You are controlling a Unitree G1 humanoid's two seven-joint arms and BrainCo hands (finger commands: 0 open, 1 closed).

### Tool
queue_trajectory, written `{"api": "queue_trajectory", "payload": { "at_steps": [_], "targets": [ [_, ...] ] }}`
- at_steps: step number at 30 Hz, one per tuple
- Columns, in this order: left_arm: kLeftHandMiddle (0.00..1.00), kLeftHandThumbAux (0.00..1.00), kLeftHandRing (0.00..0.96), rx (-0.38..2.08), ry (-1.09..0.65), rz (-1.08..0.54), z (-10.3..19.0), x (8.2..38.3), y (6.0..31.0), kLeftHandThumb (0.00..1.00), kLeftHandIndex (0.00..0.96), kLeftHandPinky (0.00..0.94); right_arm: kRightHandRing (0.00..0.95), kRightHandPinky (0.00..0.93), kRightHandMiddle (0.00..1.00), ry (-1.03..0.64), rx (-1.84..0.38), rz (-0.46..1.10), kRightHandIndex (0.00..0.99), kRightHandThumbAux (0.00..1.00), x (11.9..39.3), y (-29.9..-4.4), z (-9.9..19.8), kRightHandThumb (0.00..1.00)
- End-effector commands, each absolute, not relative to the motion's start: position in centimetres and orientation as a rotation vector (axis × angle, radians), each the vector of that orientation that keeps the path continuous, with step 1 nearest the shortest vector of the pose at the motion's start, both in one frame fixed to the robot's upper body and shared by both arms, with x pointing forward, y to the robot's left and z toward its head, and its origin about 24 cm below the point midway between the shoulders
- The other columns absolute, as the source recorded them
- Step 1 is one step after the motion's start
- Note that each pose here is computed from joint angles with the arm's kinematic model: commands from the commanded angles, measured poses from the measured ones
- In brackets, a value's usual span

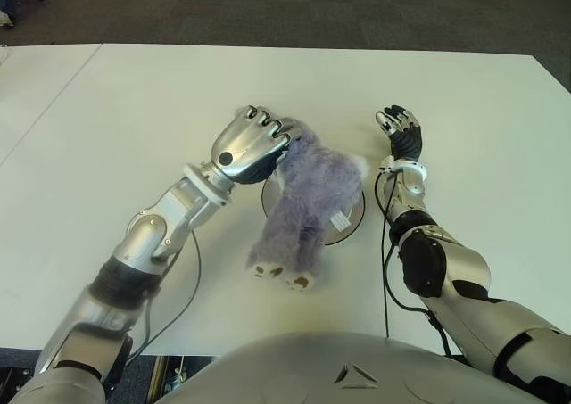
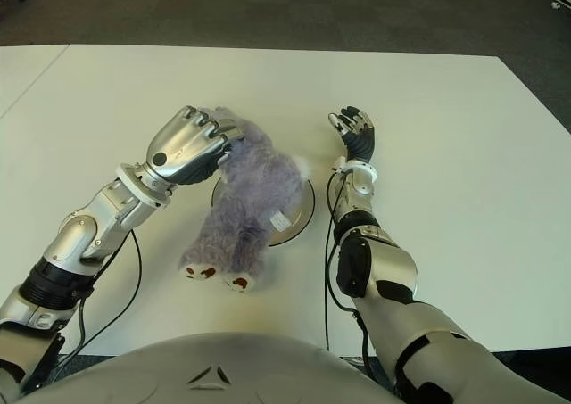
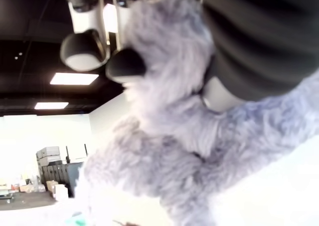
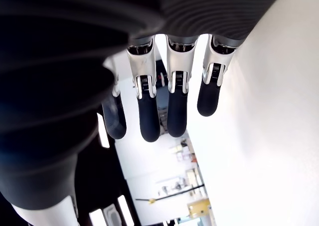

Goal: Put the doll into the plate.

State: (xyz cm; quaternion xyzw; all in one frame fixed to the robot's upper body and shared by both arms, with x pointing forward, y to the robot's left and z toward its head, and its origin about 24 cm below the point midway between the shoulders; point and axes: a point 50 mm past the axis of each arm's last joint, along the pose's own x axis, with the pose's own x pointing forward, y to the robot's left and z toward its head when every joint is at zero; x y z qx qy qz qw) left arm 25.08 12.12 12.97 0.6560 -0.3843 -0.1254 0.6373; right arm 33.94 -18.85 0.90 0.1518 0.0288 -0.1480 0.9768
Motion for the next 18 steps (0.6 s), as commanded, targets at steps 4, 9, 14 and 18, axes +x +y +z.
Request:
{"api": "queue_trajectory", "payload": {
  "at_steps": [4, 9, 14, 18],
  "targets": [
    [0.821, 0.699, 0.828, 1.556, -0.802, -0.364, 11.73, 25.31, 12.1, 0.734, 0.441, 0.857, 0.261, 0.221, 0.3, 0.43, 0.401, -0.348, 0.298, 0.835, 28.26, -16.66, -6.91, 0.059],
    [0.821, 0.699, 0.828, 1.567, -0.808, -0.367, 11.68, 25.25, 12.02, 0.734, 0.44, 0.855, 0.264, 0.232, 0.3, 0.427, 0.401, -0.351, 0.299, 0.83, 28.26, -16.65, -6.9, 0.064],
    [0.821, 0.699, 0.829, 1.574, -0.813, -0.365, 11.64, 25.27, 12.0, 0.735, 0.44, 0.855, 0.269, 0.23, 0.302, 0.428, 0.402, -0.349, 0.306, 0.826, 28.28, -16.58, -6.89, 0.07],
    [0.82, 0.699, 0.829, 1.568, -0.816, -0.363, 11.64, 25.3, 11.92, 0.737, 0.44, 0.856, 0.268, 0.228, 0.299, 0.432, 0.401, -0.348, 0.308, 0.823, 28.3, -16.55, -6.9, 0.079]
  ]
}}
